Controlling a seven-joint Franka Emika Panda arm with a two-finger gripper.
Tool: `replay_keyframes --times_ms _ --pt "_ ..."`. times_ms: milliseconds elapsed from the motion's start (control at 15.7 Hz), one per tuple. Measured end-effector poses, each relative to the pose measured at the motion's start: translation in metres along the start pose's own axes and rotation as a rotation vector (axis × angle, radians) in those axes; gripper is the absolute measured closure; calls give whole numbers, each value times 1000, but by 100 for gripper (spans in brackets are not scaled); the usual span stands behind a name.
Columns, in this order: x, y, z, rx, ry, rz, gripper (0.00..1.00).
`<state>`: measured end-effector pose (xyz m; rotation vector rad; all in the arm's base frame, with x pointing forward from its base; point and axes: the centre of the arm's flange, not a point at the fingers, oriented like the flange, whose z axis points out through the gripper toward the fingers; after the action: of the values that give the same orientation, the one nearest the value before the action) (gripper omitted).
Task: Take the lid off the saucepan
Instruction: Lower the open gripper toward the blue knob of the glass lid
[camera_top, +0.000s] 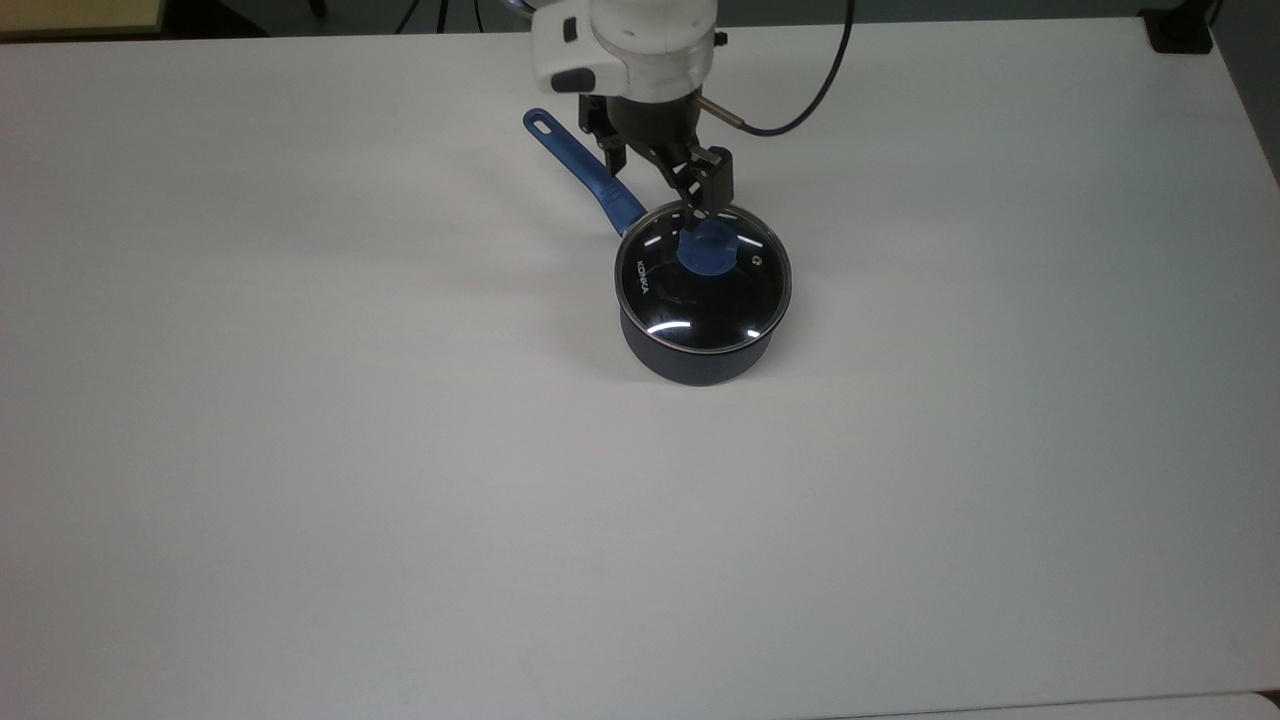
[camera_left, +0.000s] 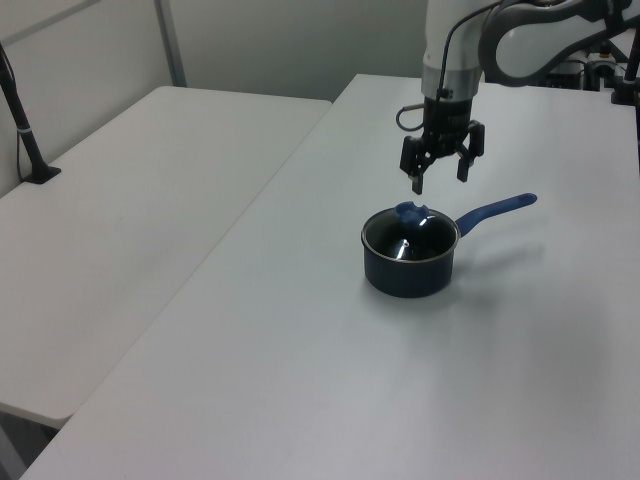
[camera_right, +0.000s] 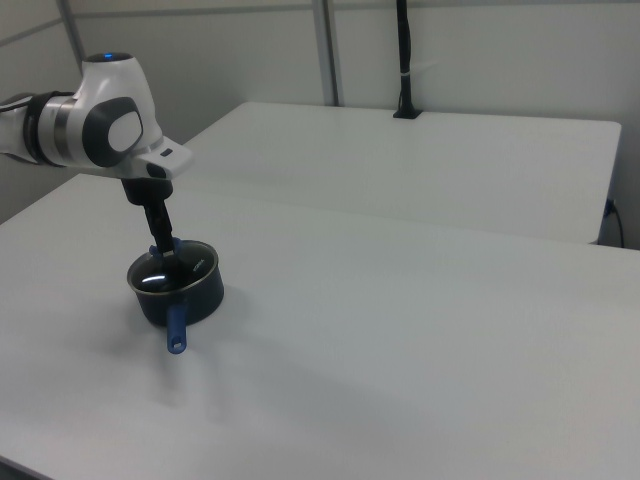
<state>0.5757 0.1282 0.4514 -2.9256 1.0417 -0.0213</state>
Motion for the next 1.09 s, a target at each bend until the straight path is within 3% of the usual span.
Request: replay_keyframes --times_ms 128,319,703,1086 --pt "-3 -8 10 -3 -3 -22 0" --pt "-4 -21 20 15 6 -161 0" --pt "14 -35 -26 83 88 -433 0" --pt "42 -22 -37 72 130 -579 0"
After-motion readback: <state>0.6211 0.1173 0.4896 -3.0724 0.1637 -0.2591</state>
